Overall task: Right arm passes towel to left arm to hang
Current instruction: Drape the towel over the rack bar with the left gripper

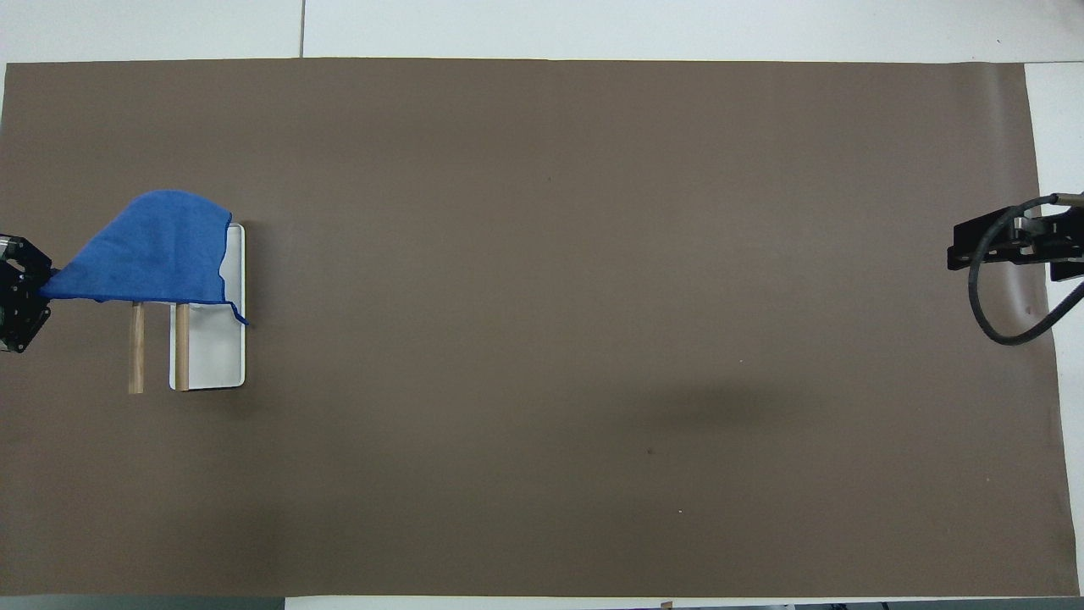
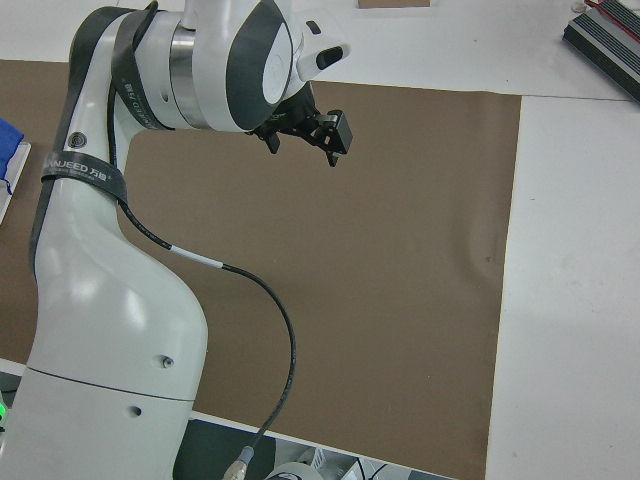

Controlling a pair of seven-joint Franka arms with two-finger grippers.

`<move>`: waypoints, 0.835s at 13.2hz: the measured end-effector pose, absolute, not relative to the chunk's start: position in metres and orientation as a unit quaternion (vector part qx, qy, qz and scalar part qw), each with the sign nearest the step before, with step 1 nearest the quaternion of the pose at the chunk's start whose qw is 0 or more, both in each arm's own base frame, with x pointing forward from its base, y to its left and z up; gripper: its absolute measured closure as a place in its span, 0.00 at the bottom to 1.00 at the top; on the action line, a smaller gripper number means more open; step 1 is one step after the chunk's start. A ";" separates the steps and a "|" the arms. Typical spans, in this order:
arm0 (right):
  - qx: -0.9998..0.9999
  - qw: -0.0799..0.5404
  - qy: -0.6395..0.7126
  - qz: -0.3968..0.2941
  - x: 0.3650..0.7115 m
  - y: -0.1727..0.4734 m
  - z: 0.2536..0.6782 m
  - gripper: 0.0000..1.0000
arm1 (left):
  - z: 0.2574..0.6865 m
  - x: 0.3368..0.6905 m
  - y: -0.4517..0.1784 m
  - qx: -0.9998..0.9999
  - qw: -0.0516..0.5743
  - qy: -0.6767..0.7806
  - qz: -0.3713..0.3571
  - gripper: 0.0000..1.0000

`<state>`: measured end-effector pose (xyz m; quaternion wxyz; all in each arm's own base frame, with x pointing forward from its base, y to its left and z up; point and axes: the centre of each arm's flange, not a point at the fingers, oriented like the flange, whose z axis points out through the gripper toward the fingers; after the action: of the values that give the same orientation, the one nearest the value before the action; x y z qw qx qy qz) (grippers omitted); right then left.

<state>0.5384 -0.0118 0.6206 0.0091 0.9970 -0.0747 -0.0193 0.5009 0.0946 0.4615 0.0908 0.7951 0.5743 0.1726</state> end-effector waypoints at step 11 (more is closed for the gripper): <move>0.997 0.009 -0.079 -0.019 0.538 -0.017 0.621 0.00 | 0.463 0.495 0.113 0.834 0.072 0.517 0.181 0.52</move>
<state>0.5382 -0.0167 0.6205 0.0090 0.9966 -0.0793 -0.0195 0.4951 0.1127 0.4630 0.0723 0.8337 0.5168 0.1809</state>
